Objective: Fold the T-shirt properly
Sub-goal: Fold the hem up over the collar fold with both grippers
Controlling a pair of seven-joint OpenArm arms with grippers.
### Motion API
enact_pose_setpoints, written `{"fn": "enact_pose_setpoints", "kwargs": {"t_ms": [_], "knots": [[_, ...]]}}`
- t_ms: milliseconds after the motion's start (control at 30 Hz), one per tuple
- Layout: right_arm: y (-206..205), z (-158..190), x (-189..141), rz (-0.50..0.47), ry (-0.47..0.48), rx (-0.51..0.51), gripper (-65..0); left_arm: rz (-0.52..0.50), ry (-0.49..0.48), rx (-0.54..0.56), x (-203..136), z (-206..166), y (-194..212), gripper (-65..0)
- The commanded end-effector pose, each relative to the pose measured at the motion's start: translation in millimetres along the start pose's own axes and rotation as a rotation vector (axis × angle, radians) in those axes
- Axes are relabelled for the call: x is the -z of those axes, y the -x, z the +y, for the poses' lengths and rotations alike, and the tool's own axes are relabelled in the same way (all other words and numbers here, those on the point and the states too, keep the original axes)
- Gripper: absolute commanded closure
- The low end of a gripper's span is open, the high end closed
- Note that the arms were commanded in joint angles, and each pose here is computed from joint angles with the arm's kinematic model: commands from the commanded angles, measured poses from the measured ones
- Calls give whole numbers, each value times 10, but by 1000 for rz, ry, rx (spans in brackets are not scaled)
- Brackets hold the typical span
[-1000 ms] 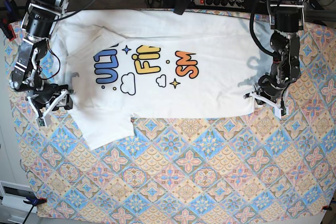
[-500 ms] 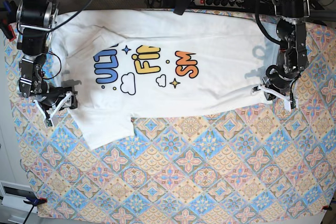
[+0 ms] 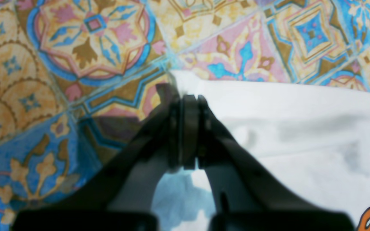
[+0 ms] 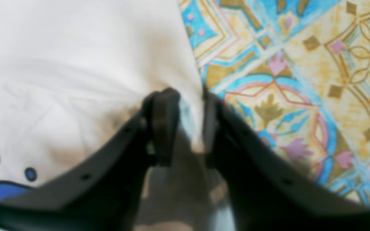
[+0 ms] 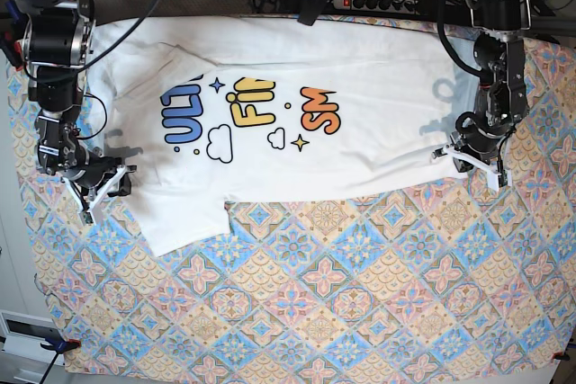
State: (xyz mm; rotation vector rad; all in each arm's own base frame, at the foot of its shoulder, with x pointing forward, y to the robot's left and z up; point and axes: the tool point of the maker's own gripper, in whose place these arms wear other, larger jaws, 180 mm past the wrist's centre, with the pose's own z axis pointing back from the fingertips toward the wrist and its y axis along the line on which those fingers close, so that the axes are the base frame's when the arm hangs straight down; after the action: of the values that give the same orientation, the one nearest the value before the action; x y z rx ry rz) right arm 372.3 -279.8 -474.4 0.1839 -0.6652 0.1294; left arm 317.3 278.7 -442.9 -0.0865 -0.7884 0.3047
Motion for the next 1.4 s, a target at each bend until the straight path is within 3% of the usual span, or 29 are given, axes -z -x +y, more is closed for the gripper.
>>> {"fn": "enact_pose_setpoints", "kwargs": {"t_ms": [0, 167, 333, 533, 733, 900, 1100, 1367], "knots": [[-140, -81, -51, -23, 12, -13, -62, -52, 6, 10, -20, 1, -201, 0], [-161, 70, -72, -31, -79, -40, -6, -57, 6, 9, -18, -2, -227, 0], [-285, -94, -225, -103, -37, -21, -7, -103, 32, 32, -111, -119, -360, 0], [-317, -46, -476, -98, -5, -154, -7, -154, -5, 13, -336, 82, -420, 0], [-305, -193, -832, -134, 76, -181, -7, -171, -7, 42, -569, 102, -352, 0], [-154, -85, -1024, -108, 92, -259, -7, -164, -16, 58, -716, 147, -238, 0], [70, 8, -1300, -135, 80, -237, -7, -136, -42, 65, -878, 263, -45, 0], [464, 205, -1453, -72, 46, -272, -7, -70, -83, 66, -1001, 453, 252, 0]]}}
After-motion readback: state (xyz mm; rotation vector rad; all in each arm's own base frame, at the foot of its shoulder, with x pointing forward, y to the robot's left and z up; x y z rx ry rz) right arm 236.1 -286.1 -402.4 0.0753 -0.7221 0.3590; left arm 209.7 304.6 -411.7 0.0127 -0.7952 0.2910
